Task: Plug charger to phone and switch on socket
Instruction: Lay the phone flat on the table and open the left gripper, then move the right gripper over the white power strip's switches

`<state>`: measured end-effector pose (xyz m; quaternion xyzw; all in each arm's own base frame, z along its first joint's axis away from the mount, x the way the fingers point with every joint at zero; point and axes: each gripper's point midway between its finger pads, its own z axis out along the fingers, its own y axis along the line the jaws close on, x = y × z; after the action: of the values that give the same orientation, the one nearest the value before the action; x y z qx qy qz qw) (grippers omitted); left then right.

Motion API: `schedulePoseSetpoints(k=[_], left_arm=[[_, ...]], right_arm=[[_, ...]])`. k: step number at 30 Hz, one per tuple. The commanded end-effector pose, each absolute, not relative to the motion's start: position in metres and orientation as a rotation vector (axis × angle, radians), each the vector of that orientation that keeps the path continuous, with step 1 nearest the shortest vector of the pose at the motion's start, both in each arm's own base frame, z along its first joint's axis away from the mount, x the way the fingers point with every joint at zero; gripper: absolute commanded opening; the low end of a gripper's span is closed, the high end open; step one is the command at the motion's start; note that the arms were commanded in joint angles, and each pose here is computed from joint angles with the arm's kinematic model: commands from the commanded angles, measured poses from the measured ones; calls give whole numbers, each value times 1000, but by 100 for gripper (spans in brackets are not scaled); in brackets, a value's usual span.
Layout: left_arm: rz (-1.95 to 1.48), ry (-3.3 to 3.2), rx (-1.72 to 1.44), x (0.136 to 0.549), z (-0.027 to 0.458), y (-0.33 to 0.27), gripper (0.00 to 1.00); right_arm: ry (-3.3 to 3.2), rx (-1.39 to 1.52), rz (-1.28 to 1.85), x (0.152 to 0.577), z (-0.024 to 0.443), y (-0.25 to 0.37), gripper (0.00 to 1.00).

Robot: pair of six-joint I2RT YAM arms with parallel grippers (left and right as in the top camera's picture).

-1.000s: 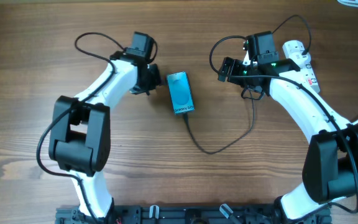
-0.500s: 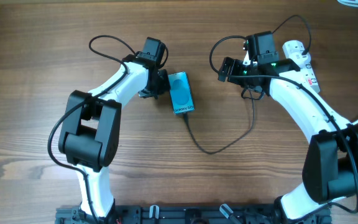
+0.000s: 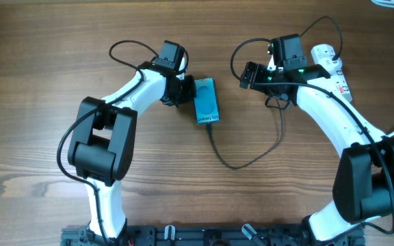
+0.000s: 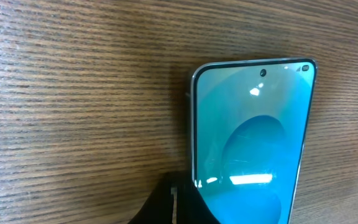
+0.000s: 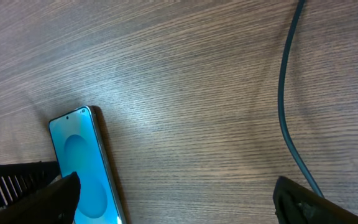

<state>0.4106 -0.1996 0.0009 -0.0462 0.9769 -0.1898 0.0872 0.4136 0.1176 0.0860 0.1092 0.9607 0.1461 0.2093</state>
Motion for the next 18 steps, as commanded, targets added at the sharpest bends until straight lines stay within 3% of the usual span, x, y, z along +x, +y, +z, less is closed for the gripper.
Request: schedulePoseSetpoints(k=[1, 12, 14, 15, 16, 17, 18], left_arm=[[-454, 2942, -129, 405, -12, -187, 7], [-547, 2945, -229, 411, -1, -167, 5], [-708, 2920, -302, 418, 11, -156, 16], [-774, 2910, -359, 421, 14, -145, 25], [-791, 2908, -395, 422, 15, -136, 32], [-786, 2912, -437, 421, 14, -126, 40], [-782, 2914, -464, 421, 13, -119, 51]], right_arm=[[2663, 291, 388, 416, 87, 116, 100], [2654, 326, 421, 417, 89, 119, 100], [2656, 283, 554, 416, 94, 136, 99], [2668, 257, 636, 411, 96, 146, 87], [2679, 250, 674, 408, 96, 150, 86], [2687, 245, 692, 405, 96, 153, 78], [2694, 243, 694, 404, 96, 154, 62]])
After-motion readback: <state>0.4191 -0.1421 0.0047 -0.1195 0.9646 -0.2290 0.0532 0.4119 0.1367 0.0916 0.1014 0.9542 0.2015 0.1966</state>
